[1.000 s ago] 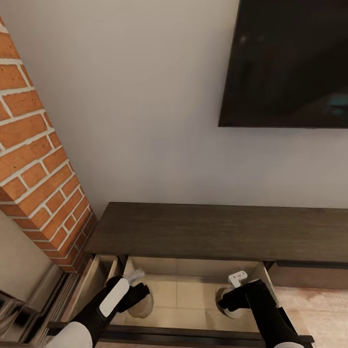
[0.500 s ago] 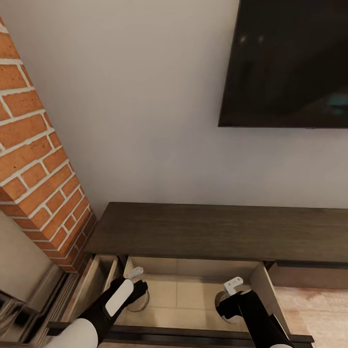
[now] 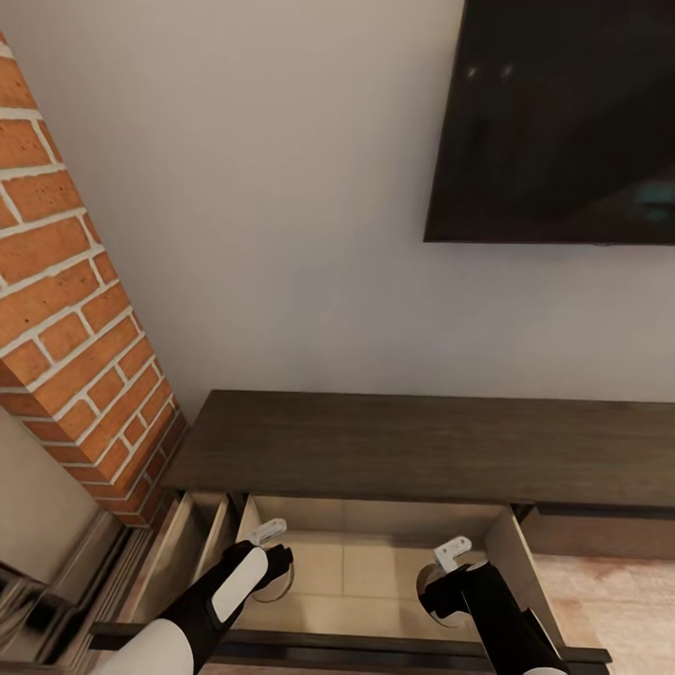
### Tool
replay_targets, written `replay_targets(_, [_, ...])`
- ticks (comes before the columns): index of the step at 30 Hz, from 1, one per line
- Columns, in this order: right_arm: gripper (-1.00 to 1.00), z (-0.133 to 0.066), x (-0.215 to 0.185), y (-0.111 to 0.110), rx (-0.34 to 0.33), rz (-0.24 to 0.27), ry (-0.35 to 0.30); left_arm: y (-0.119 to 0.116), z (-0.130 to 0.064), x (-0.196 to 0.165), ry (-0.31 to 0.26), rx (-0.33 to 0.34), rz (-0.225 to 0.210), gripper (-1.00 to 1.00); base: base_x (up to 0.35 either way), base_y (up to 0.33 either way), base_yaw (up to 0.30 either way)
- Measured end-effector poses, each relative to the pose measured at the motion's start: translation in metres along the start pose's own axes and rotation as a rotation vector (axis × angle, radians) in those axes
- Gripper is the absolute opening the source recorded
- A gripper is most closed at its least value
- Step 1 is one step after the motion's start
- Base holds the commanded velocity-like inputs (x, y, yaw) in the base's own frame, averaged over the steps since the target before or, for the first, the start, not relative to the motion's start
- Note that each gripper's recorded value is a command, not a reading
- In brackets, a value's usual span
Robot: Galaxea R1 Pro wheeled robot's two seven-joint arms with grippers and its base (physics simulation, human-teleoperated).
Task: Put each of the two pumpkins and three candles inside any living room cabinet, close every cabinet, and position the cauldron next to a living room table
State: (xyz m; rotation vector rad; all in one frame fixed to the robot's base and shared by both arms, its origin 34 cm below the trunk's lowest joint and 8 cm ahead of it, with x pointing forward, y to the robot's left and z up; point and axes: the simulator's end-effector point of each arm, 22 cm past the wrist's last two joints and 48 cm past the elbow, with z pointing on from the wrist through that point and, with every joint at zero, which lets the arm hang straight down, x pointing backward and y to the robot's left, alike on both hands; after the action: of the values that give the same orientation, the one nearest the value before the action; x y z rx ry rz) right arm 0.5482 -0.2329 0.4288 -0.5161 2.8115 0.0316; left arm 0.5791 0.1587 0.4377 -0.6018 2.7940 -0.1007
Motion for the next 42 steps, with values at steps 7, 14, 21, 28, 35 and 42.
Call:
replay_targets(7, [-1.00,0.009,0.003,0.000,0.002,0.000,-0.003,0.002,0.009,0.003,-0.001,0.002,0.000,-1.00,0.000,0.000,0.000])
replay_targets(14, [-1.00,0.008,0.002,-0.001,0.005,0.000,-0.003,0.002,0.009,0.004,0.002,0.002,-0.004,-1.00,0.081,0.040,0.000])
replay_targets(21, [-1.00,0.008,0.002,-0.001,0.006,0.002,-0.003,0.004,0.010,0.005,0.004,-0.001,-0.004,-1.00,0.075,0.061,0.000])
replay_targets(28, [-1.00,0.008,0.002,0.009,-0.009,0.013,0.011,0.005,0.010,0.007,0.009,-0.004,-0.007,-1.00,0.002,0.001,0.000])
replay_targets(35, [-1.00,0.008,-0.004,0.037,-0.051,0.031,0.017,0.004,0.010,0.007,0.013,-0.002,-0.003,-1.00,0.000,0.000,0.000])
replay_targets(42, [-1.00,0.004,-0.038,0.046,-0.064,0.022,-0.022,0.007,0.011,0.008,0.015,-0.009,0.003,-1.00,0.000,0.000,0.000])
